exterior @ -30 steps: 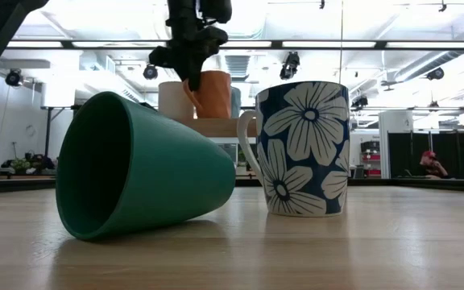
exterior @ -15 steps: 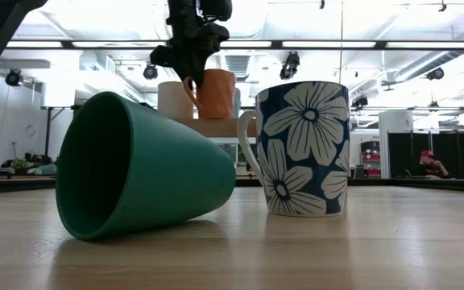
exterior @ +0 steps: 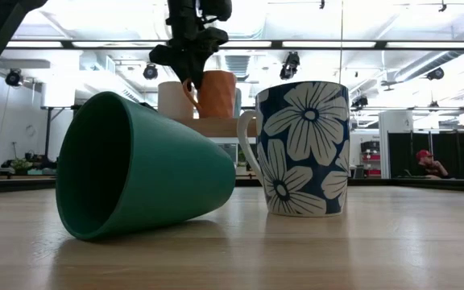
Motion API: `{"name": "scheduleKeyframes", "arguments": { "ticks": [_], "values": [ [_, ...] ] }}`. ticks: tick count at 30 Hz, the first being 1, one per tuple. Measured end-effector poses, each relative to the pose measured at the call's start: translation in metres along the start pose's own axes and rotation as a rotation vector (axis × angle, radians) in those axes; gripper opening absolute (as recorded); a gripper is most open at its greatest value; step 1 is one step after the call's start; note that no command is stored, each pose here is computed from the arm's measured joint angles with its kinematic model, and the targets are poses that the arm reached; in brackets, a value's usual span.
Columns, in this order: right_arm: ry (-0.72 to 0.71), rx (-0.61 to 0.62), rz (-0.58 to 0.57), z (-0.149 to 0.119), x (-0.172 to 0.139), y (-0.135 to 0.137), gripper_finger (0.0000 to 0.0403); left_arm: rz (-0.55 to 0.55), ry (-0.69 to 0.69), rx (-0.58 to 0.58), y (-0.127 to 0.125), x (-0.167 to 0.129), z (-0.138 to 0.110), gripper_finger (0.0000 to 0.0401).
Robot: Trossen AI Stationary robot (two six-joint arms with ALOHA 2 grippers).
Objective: Stack small to large cups/mugs on shelf
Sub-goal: Put the orange mug on the shelf
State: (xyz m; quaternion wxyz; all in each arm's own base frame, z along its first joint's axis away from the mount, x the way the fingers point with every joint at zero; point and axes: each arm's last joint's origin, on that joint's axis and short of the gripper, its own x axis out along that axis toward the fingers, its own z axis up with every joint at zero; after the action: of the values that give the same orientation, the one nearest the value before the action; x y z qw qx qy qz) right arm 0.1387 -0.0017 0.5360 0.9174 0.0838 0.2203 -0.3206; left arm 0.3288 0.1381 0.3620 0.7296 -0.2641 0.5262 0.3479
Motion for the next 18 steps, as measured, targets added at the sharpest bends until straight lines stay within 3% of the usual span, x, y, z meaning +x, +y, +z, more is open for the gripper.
{"name": "scheduleKeyframes", "arguments": {
  "ticks": [18],
  "values": [
    [0.000, 0.007, 0.000, 0.0000, 0.0000, 0.0000, 0.0260, 0.012, -0.018, -0.013, 0.0021, -0.0044, -0.0012, 0.0109]
  ]
}}
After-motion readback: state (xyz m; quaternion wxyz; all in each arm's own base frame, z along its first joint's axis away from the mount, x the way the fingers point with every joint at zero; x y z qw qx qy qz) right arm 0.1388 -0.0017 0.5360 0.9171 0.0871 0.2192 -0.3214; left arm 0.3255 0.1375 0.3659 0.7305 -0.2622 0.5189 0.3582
